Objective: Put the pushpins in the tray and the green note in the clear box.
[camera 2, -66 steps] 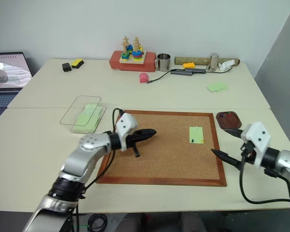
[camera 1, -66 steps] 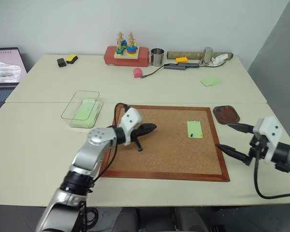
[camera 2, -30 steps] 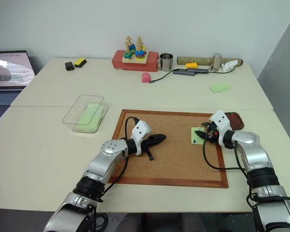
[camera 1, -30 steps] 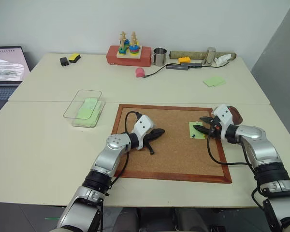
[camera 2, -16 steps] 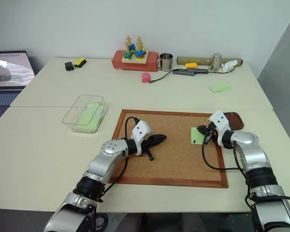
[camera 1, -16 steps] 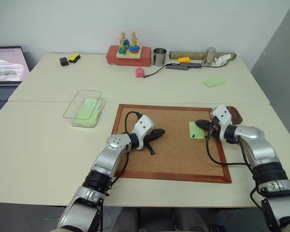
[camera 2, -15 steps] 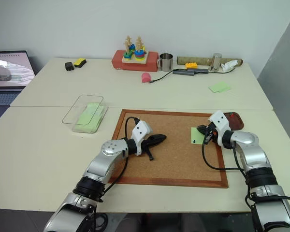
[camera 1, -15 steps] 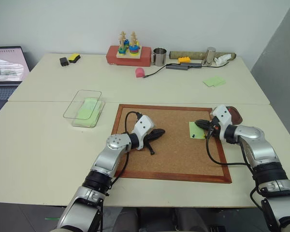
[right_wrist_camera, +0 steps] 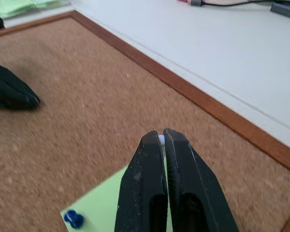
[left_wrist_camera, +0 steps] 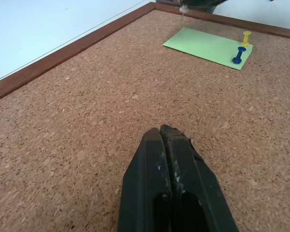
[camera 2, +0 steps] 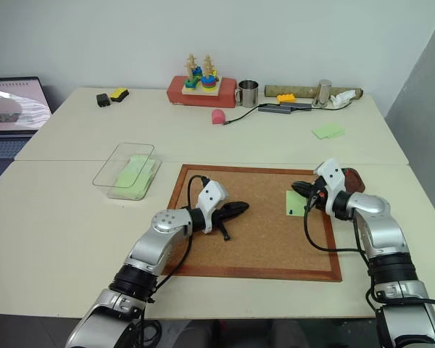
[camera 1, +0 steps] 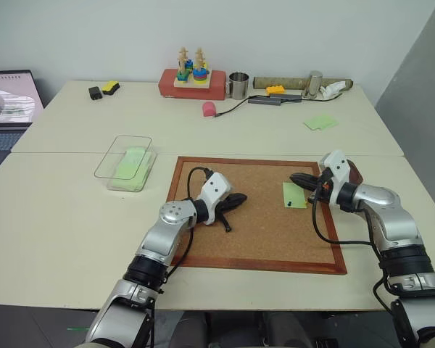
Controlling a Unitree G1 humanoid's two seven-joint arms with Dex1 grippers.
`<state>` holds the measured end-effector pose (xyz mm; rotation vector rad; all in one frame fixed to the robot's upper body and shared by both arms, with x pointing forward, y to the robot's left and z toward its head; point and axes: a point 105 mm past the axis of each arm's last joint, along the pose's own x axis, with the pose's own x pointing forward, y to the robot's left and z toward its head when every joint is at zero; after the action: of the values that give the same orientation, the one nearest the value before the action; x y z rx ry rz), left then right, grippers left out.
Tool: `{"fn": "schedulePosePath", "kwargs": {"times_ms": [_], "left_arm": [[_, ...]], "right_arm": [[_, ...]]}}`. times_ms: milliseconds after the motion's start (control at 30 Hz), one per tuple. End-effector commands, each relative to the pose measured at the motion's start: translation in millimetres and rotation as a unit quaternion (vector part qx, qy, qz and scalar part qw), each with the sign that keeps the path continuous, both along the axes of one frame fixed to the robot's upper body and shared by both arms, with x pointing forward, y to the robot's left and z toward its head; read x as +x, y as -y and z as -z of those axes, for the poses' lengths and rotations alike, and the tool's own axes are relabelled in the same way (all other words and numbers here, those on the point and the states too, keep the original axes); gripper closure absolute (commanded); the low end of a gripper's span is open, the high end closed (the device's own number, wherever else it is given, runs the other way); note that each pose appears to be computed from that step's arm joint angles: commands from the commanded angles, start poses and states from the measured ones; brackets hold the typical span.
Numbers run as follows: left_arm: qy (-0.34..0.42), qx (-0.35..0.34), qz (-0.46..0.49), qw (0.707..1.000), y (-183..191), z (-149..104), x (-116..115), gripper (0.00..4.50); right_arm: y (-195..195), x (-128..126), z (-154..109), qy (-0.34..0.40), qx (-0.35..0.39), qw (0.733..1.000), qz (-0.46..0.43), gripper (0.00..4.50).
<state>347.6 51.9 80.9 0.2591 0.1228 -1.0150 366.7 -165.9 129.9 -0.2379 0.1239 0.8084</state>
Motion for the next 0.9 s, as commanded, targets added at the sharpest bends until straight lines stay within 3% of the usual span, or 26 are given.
{"fn": "schedulePosePath", "kwargs": {"times_ms": [33,133,233,400,733,900], "left_arm": [[-0.013,0.009,0.005,1.000,4,9,-5,4.50],[-0.013,0.009,0.005,1.000,4,9,-5,4.50],[-0.013,0.009,0.006,1.000,4,9,-6,4.50],[-0.012,0.010,0.008,1.000,5,9,-6,4.50],[-0.009,0.012,0.017,1.000,10,9,-5,4.50],[-0.009,0.013,0.015,1.000,8,9,-5,4.50]], "right_arm": [[2,-3,-25,0.028,0.030,0.999,0.001,4.45],[10,-4,-35,0.038,0.038,0.998,0.018,4.45],[33,1,-39,0.056,-0.002,0.996,0.068,4.45],[75,9,-31,0.073,-0.106,0.980,0.151,4.45],[117,28,-6,0.083,-0.176,0.940,0.281,4.45],[122,32,-7,0.084,-0.160,0.938,0.295,3.55]]}}
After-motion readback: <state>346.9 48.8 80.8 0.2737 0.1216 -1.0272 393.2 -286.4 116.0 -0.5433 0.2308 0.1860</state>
